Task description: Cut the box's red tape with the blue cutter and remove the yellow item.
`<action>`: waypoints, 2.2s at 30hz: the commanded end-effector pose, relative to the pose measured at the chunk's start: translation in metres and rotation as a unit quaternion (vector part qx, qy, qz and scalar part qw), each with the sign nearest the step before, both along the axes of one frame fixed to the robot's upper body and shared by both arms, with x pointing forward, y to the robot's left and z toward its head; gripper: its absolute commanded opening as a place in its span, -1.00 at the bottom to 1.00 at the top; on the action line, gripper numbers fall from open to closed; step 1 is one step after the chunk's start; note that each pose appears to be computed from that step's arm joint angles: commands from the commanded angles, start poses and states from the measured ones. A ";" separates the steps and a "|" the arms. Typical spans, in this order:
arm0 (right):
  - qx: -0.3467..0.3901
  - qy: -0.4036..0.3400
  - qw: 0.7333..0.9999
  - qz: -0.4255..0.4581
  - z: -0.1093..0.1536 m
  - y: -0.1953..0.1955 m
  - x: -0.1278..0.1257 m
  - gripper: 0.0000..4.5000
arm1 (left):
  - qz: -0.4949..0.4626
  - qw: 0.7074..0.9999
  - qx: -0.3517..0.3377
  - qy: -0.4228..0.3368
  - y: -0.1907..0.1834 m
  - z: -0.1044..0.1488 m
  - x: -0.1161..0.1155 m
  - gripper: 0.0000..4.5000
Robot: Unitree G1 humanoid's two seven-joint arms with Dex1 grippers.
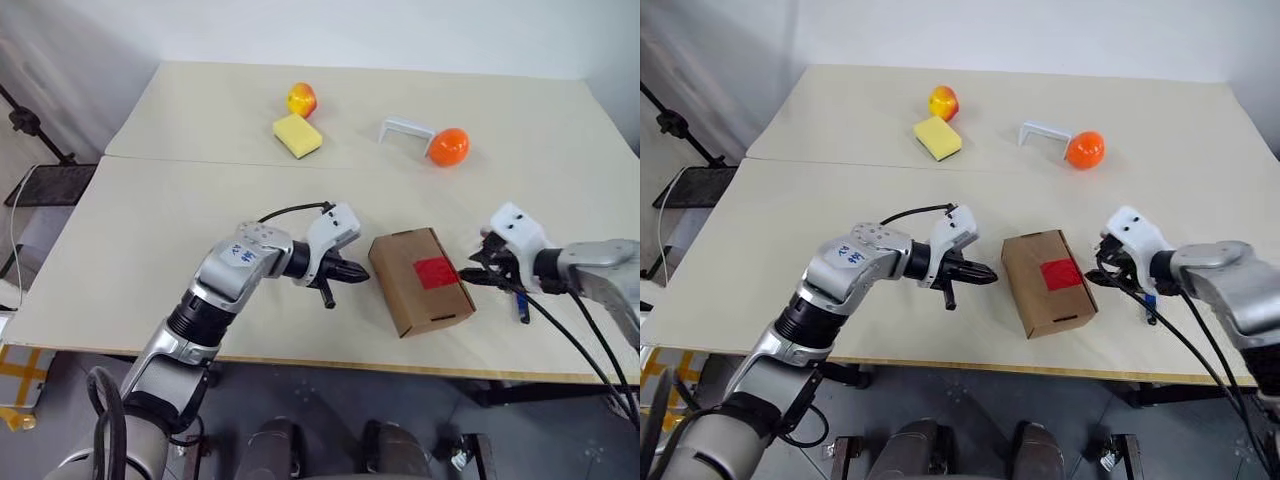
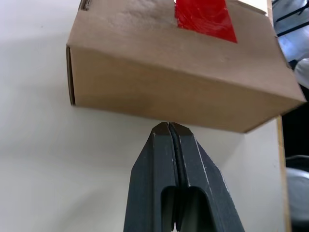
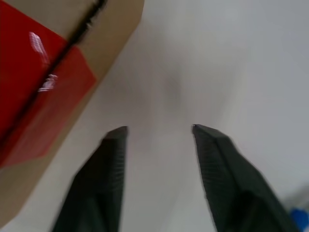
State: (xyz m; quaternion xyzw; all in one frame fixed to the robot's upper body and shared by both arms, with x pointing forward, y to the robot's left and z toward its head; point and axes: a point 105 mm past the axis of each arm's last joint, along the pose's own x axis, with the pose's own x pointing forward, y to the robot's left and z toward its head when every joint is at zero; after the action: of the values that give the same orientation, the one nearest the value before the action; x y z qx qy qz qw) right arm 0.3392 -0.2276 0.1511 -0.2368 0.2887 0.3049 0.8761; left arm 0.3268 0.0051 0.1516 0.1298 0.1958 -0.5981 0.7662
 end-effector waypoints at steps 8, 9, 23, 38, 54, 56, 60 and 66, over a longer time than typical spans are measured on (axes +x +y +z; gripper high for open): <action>0.027 0.021 0.993 0.117 0.010 0.059 -0.008 -0.98 | 0.031 0.999 -0.030 -0.030 -0.002 0.011 0.006 -1.00; 0.029 0.024 0.992 0.122 0.010 0.064 -0.010 -0.98 | 0.035 0.998 -0.028 -0.031 0.001 0.012 0.007 -1.00; 0.043 0.017 0.985 0.167 0.016 0.106 -0.007 -0.98 | 0.094 0.995 0.026 -0.026 0.054 0.008 0.001 -1.00; -0.013 -0.092 0.993 0.075 0.068 0.057 0.015 0.00 | 0.113 0.991 -0.010 -0.065 0.080 0.049 0.016 -1.00; -0.006 -0.061 0.994 0.093 0.037 0.075 0.017 0.99 | -0.009 0.994 0.041 -0.105 0.027 0.025 0.013 -1.00; -0.013 -0.059 0.994 0.093 0.035 0.072 0.018 0.99 | -0.018 0.993 0.045 -0.104 0.025 0.023 0.011 -1.00; -0.064 -0.052 0.992 0.094 0.021 0.058 0.021 0.99 | -0.027 0.994 0.047 -0.099 0.023 0.021 0.009 -1.00; -0.133 -0.036 0.985 0.104 -0.002 0.040 0.025 0.99 | -0.027 0.994 0.057 -0.091 0.026 0.015 0.007 -1.00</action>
State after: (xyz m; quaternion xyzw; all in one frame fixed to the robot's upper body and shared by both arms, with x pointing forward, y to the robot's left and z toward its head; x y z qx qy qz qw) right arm 0.3632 -0.1806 0.1523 -0.3719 0.2598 0.3540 0.8178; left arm 0.3373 0.0319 0.1762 0.2235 0.1396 -0.5906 0.7627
